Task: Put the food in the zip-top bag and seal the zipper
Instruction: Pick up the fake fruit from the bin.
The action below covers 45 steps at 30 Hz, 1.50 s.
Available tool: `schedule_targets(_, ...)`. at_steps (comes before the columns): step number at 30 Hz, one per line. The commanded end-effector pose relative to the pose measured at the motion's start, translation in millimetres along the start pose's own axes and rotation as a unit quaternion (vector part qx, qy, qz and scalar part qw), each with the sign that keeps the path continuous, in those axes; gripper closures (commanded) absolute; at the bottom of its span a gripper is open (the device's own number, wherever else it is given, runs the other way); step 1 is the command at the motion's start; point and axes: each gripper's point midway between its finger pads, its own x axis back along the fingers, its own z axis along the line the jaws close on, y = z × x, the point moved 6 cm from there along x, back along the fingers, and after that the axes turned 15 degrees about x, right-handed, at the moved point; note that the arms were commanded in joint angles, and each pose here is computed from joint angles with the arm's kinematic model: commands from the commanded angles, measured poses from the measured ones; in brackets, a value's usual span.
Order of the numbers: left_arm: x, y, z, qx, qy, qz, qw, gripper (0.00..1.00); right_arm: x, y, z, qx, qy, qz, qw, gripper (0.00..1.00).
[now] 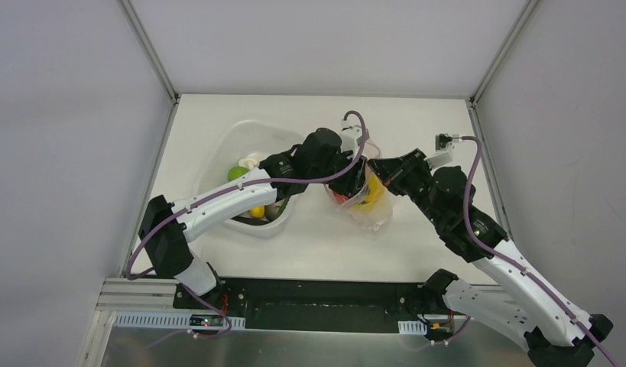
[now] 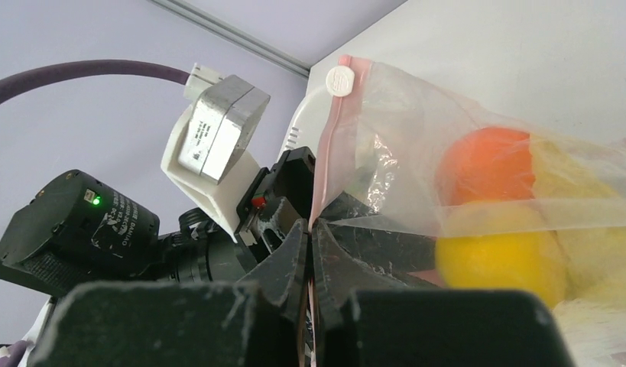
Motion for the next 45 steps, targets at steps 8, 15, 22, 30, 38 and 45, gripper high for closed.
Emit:
schedule_targets(8,-7,2,-3,0.008,0.013,0.007,1.000,0.63,7,21,7,-0.023,0.015,-0.061,0.998,0.97)
schedule_targets(15,26,15,-11,-0.013,0.017,-0.036,0.999,0.48,12,25,1,-0.023,0.002,-0.079,0.997,0.97)
schedule_targets(22,62,24,-24,-0.024,-0.012,-0.084,0.996,0.34,9,22,0,-0.019,0.001,-0.071,0.997,0.97)
schedule_targets(30,91,25,-10,-0.035,0.030,-0.135,0.990,0.30,4,18,3,-0.010,0.008,-0.056,0.998,0.97)
schedule_targets(38,121,25,27,-0.008,0.116,-0.228,0.967,0.17,3,17,5,0.003,0.014,-0.045,0.999,0.97)
schedule_targets(45,138,18,72,0.046,0.206,-0.266,0.941,0.08,2,15,8,0.009,0.021,-0.034,0.999,0.97)
